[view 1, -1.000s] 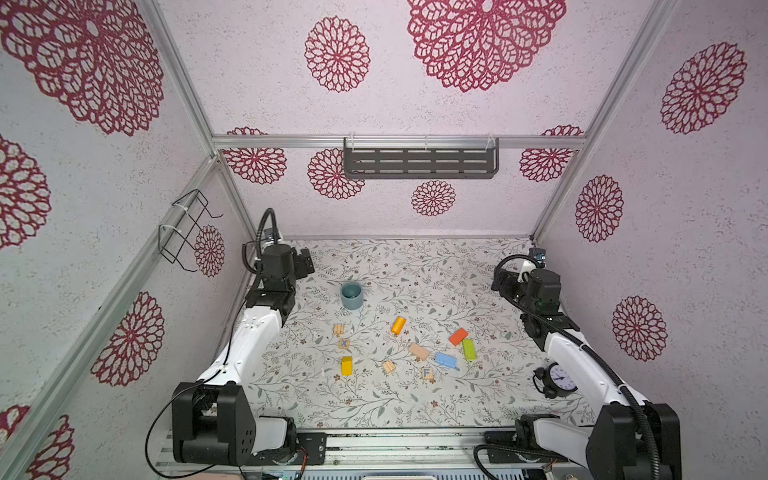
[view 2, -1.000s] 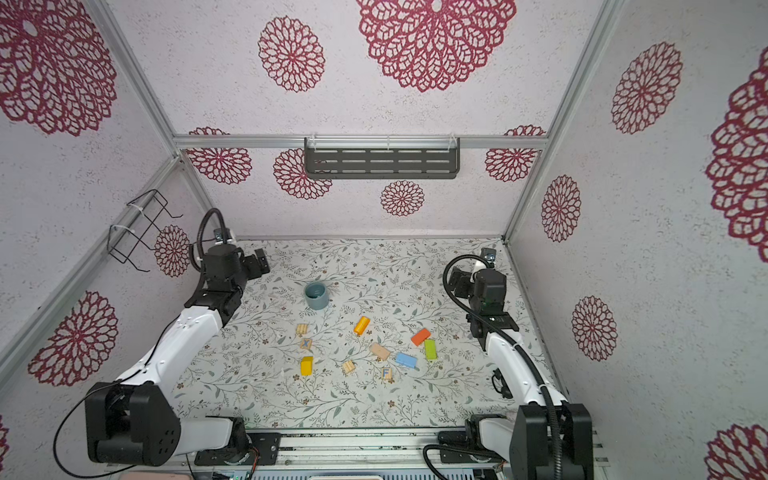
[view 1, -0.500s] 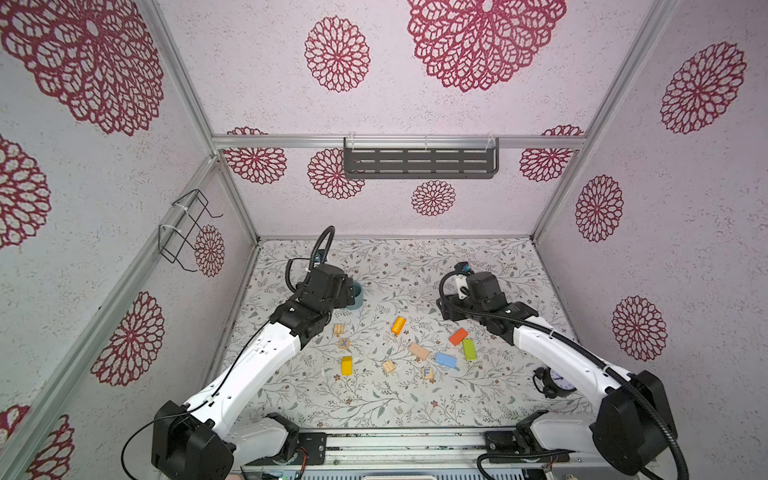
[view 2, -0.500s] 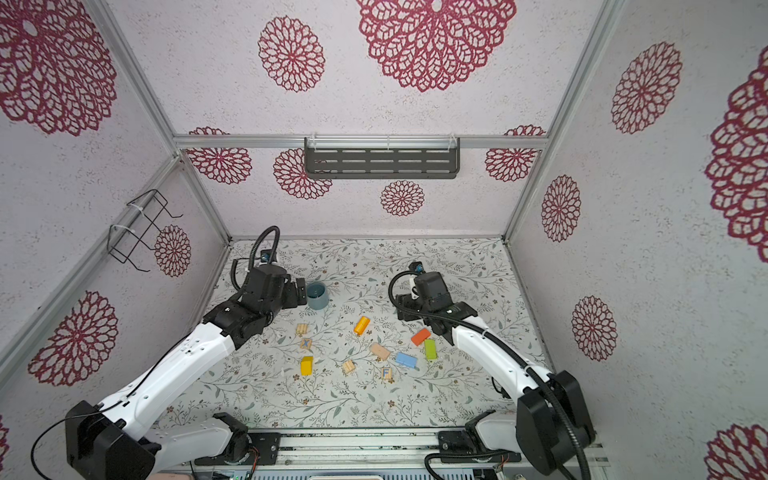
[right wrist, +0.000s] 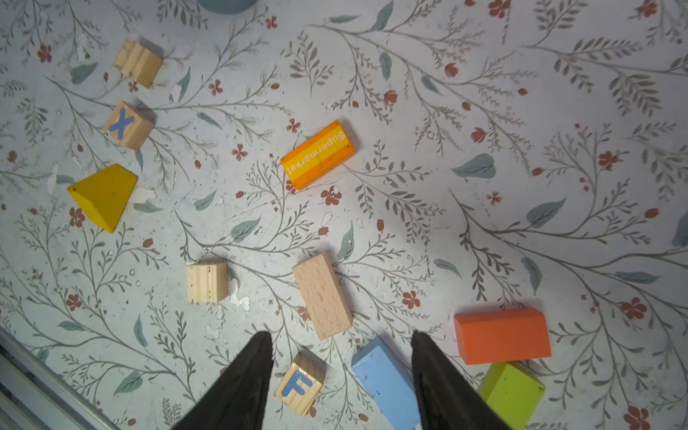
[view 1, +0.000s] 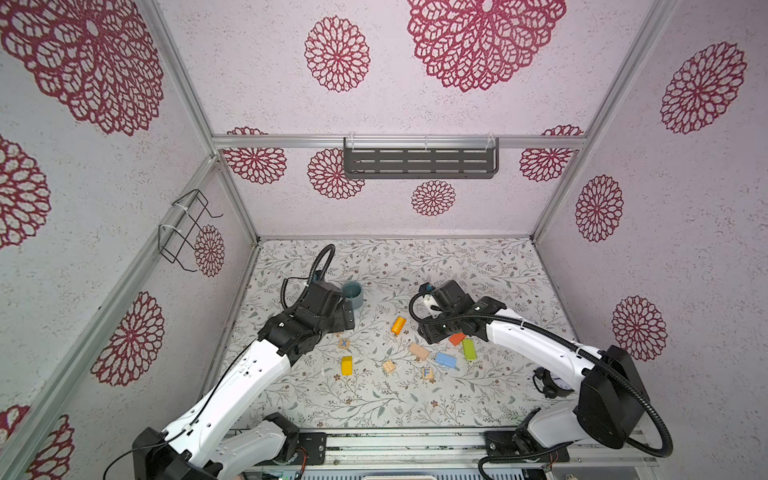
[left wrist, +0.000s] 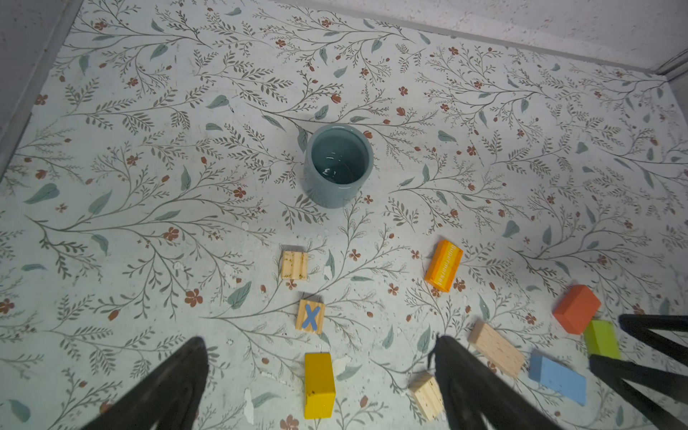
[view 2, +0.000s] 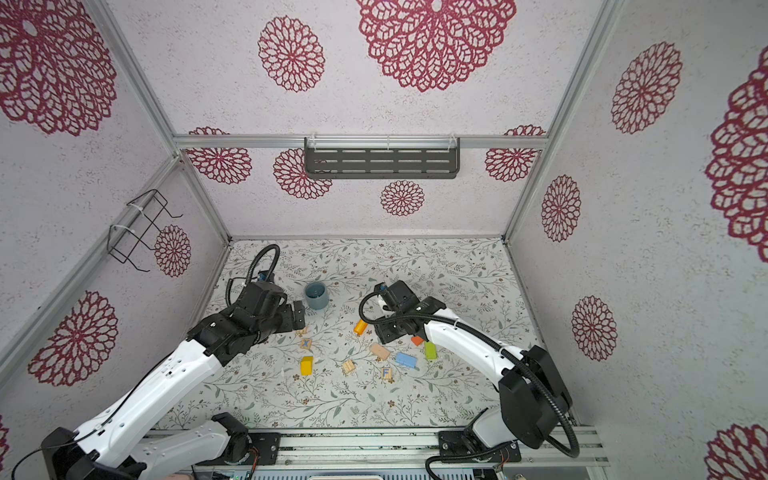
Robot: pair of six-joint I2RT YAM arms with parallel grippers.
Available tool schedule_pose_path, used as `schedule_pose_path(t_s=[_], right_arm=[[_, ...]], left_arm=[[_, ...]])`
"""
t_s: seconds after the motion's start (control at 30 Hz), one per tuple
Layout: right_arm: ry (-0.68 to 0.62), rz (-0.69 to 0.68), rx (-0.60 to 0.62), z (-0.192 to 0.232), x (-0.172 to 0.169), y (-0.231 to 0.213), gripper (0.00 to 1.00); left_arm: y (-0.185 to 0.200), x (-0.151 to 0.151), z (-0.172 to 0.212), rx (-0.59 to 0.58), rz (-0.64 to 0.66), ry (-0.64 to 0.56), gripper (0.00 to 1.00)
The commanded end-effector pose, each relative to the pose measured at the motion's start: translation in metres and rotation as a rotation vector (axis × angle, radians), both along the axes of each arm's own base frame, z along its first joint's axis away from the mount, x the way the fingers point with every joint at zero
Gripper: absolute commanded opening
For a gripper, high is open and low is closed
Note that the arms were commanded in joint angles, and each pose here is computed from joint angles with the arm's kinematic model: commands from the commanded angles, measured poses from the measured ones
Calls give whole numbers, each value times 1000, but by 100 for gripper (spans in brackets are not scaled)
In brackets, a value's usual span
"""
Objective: Build the wood block tower
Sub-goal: 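Move the right gripper over the plain beech block while the left gripper advances, then lower the right gripper and close it on the plain beech block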
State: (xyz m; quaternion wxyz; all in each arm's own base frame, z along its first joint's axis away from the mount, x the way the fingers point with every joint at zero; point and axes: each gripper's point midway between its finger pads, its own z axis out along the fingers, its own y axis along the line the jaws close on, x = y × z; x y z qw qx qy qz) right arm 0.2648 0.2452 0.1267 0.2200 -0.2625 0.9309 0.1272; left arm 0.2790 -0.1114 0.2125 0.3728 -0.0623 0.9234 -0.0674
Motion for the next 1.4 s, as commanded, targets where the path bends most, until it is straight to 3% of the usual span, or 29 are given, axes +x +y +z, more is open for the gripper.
schedule_pose_path(t_s=[0.0,0.23,0.7,1.37], right_arm=[[6,46,-24,2,-8,-1,62],[55,107,-106,-16,-19,2,59],[90,160,-159,-52,-29,15,67],[105,148,-223,-74,-11,28,50]], left_arm=[[4,-20,-12,-44,13,48,97],[8,-36,-19,-78,12,63,97],[1,-51,-53,-136,12,126,97],[-7,-37,-58,-98,-12,103,97]])
